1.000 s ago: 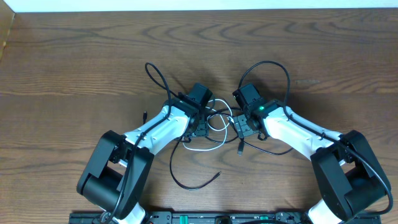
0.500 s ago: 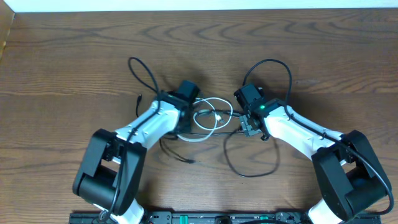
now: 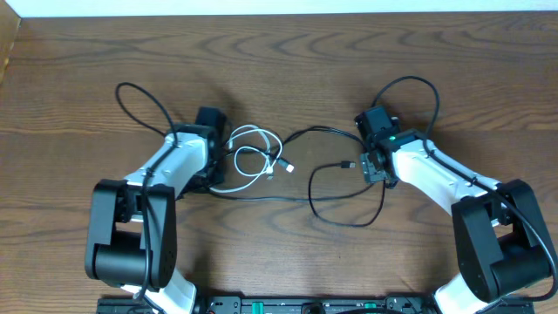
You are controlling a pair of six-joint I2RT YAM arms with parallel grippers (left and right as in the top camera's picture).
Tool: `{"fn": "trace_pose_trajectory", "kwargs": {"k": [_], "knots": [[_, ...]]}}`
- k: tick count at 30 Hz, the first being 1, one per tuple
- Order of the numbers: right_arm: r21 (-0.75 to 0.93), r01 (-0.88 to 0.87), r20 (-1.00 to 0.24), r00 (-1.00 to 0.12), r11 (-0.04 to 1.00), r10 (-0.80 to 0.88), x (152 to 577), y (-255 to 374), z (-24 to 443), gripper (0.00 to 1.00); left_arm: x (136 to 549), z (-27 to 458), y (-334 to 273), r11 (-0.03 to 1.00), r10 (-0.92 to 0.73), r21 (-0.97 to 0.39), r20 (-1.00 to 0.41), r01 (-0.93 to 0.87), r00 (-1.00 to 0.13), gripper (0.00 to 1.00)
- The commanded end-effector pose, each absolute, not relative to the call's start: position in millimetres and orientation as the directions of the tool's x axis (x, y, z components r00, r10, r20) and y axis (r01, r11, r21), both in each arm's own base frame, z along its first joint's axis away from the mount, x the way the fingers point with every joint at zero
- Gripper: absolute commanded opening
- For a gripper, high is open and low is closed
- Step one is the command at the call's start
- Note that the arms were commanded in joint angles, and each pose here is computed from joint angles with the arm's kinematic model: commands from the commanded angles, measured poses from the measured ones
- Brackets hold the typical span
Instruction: Untangle cables
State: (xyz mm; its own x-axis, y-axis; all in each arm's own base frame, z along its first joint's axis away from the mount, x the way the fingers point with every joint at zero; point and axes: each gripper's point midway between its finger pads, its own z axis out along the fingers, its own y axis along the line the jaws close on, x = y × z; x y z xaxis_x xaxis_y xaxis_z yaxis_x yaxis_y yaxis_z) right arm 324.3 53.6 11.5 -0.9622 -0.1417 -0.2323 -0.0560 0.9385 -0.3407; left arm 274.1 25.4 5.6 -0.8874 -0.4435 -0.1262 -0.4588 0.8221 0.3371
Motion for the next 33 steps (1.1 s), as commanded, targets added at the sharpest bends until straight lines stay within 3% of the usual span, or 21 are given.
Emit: {"fn": "trace_pose_trajectory", "kwargs": {"k": [1, 12, 13, 21, 33], "knots": [[-0.392, 0.01, -0.182, -0.981, 0.92, -0.068, 308.5, 25.7, -1.5, 0.9, 245.4, -12.8, 48.4, 0.759, -0.522, 0.418, -0.068, -0.499, -0.85, 0.73], [-0.368, 0.045, -0.17, -0.985, 0.929, -0.019, 306.5, 17.5, -3.8, 0.91, 235.7, -17.3, 60.3, 0.73, -0.596, 0.394, -0.034, -0.558, -0.802, 0.73], [-0.377, 0.048, -0.168, -0.986, 0.925, -0.018, 305.8, 14.9, -3.2, 0.91, 235.5, -17.3, 61.3, 0.727, -0.599, 0.394, -0.034, -0.562, -0.8, 0.79], [-0.388, 0.155, -0.165, -0.982, 0.909, 0.097, 300.5, -11.2, -2.6, 0.94, 228.9, -19.6, 73.6, 0.692, -0.658, 0.38, -0.018, -0.614, -0.753, 0.85], [-0.175, 0.206, -0.126, -0.975, 0.963, 0.186, 301.7, 8.4, -14.5, 0.99, 219.2, -32.9, 71.9, 0.643, -0.763, 0.222, 0.103, -0.733, -0.638, 0.85]]}}
